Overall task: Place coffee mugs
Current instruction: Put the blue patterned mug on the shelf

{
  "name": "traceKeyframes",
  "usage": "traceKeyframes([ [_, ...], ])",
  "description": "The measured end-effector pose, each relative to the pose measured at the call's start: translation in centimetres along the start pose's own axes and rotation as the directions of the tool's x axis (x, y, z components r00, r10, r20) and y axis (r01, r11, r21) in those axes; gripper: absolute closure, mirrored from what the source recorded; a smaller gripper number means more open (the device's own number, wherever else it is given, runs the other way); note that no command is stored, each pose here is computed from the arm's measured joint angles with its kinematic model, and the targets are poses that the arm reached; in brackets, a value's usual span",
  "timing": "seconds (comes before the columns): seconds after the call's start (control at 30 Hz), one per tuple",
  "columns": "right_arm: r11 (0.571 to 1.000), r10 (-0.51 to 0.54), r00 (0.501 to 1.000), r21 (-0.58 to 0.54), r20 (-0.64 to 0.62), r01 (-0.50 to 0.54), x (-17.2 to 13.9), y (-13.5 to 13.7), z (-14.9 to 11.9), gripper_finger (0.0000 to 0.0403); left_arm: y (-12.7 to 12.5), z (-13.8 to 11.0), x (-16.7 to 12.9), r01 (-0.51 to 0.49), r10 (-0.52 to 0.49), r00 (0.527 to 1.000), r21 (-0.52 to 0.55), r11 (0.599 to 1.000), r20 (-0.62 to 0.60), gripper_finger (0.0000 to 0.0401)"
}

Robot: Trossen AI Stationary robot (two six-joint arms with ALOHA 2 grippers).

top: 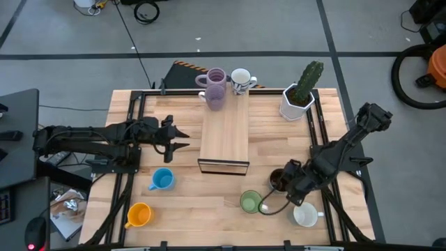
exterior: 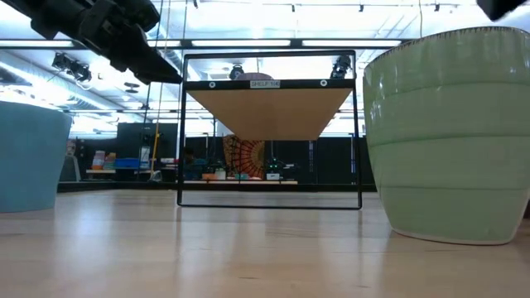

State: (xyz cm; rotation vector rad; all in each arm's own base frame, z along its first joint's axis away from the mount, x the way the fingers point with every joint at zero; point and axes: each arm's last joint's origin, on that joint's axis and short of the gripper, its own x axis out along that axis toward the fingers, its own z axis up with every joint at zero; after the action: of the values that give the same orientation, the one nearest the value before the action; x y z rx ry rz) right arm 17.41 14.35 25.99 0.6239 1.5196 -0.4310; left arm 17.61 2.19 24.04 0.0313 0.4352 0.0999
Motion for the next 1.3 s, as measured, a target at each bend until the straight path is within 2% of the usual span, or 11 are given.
traceKeyframes([
  [0.13, 1.000, 0.027, 1.000, 0.016, -0.013, -0.026, 1.6, 0.3, -0.7, 0.0158, 0.1, 0.0, 0.0, -0.017, 0.017, 1.000, 0.000, 1.000, 0.002, 0.0244],
  [0.27, 0.999, -0.036, 0.999, 0.031, -0.025, 0.037, 3.4, -0.2, -0.8, 0.0165, 0.1, 0.0, 0.0, -0.026, 0.026, 1.000, 0.000, 1.000, 0.000, 0.0244],
  [0.63, 0.992, -0.109, 0.994, -0.071, -0.025, 0.107, 6.8, 0.4, 0.6, 0.0192, 0.1, -0.1, 0.0, -0.036, 0.036, 0.999, 0.000, 0.999, -0.008, 0.0244],
  [0.77, 0.988, -0.120, 0.992, -0.105, -0.026, 0.117, 7.3, 0.5, 0.8, 0.0222, 0.1, -0.1, 0.0, -0.036, 0.036, 0.999, 0.000, 0.999, -0.011, 0.0244],
  [1.17, 0.982, -0.112, 0.994, -0.151, 0.007, 0.111, 7.4, -0.4, 0.8, 0.0352, 0.1, -0.1, 0.0, -0.036, 0.036, 0.999, -0.004, 0.999, -0.012, 0.0244],
  [1.3, 0.980, -0.109, 0.993, -0.161, 0.048, 0.115, 7.1, -1.4, 0.7, 0.0354, 0.1, 0.0, 0.0, -0.037, 0.037, 0.999, -0.005, 0.999, -0.003, 0.0244],
])
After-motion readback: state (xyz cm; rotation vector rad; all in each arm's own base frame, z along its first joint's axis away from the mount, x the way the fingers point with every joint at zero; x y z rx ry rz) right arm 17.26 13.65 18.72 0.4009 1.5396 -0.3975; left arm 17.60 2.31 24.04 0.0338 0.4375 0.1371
